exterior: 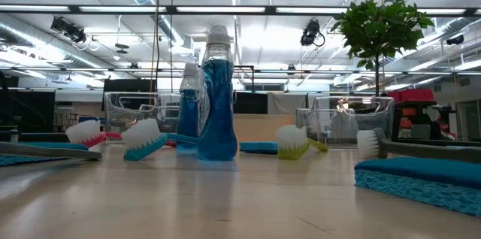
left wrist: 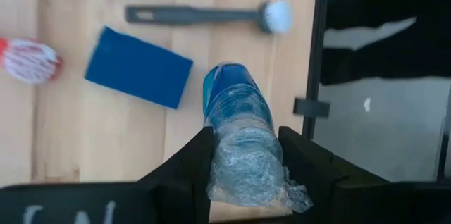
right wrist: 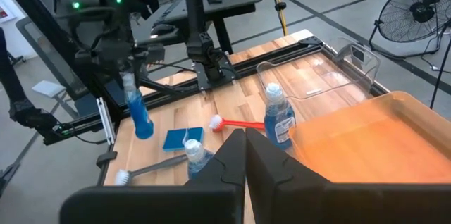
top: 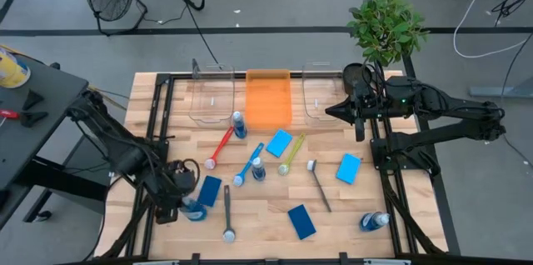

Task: Pick & Place Kitchen Sink Supplies
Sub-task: Put the dish soap into the left transparent bin

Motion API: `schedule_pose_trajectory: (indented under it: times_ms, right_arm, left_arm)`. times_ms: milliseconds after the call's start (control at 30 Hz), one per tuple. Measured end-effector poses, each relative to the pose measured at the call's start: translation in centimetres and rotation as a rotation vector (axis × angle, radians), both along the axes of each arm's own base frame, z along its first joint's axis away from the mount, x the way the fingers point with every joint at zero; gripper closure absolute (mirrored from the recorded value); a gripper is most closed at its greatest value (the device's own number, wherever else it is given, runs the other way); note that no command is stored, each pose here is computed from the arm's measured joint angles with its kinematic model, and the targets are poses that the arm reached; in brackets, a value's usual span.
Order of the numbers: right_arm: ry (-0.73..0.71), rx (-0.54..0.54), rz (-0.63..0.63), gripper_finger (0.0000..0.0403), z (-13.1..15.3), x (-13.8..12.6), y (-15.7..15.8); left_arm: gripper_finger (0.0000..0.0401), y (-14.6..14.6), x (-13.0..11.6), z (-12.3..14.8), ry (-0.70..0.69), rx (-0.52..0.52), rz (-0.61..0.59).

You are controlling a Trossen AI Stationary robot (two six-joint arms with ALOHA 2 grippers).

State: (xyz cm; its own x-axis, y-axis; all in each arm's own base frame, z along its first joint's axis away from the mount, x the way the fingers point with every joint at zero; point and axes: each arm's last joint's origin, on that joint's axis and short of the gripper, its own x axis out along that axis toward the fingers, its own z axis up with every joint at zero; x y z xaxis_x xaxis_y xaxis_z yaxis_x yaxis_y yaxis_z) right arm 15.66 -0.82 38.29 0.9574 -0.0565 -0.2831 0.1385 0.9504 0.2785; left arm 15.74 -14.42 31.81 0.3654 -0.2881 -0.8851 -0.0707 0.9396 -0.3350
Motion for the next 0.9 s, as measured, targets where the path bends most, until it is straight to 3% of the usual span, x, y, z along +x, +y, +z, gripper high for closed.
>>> schedule_pose_trajectory:
  times_ms: [433, 900]
  right_arm:
    - [0.000, 0.000, -0.001, 0.0392, 0.0, 0.0, 0.0]
    - [-0.004, -0.003, -0.001, 0.0392, 0.0, 0.0, 0.0]
  left_arm:
    - [0.0264, 4.2, 1.6, 4.9, -0.205, 0.106, 0.130]
    - [0.0264, 9.7, 2.2, 10.5, -0.393, 0.327, 0.270]
